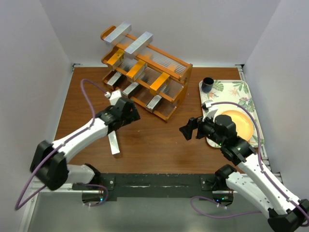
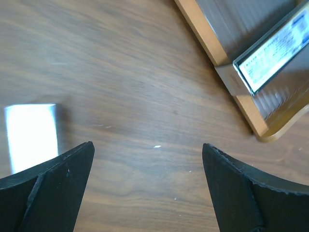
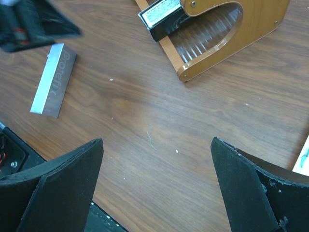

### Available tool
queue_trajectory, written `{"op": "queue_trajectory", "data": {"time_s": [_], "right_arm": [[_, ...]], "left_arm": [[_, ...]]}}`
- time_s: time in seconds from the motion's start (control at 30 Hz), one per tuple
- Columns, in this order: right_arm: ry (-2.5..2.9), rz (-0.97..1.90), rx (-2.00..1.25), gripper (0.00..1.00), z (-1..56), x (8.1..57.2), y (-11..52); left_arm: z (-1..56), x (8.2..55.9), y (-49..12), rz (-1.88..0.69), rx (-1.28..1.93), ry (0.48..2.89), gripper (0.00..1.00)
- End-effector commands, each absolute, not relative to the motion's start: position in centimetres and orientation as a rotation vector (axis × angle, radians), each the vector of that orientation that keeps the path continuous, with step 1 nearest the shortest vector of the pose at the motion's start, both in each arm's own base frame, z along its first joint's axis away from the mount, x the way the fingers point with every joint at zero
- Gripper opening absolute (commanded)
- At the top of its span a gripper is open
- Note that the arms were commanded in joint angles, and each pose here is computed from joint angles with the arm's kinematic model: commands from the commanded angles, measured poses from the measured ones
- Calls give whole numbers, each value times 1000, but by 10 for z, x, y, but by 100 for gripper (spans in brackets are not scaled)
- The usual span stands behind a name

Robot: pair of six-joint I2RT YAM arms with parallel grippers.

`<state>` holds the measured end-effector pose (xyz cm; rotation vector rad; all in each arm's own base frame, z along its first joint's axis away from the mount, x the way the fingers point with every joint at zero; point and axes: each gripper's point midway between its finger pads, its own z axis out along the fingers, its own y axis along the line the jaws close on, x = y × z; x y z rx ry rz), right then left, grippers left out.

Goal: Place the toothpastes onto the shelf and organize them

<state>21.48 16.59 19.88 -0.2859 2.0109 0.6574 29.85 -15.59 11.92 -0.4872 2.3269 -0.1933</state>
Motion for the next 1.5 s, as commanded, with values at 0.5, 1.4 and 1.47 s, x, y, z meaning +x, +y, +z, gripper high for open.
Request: {"op": "queue_trajectory", "data": {"time_s": [0.5, 1.4, 1.47], "right_arm": [[1997, 689, -330, 98, 202, 215, 174], [2000, 683, -325, 98, 200, 216, 174], [2000, 683, -325, 98, 200, 216, 173]], "left_arm": [[56, 231, -91, 42, -637, 2382, 100], [58, 249, -149, 186, -293, 2473, 100], [59, 250, -158, 225, -241, 2477, 99]]}}
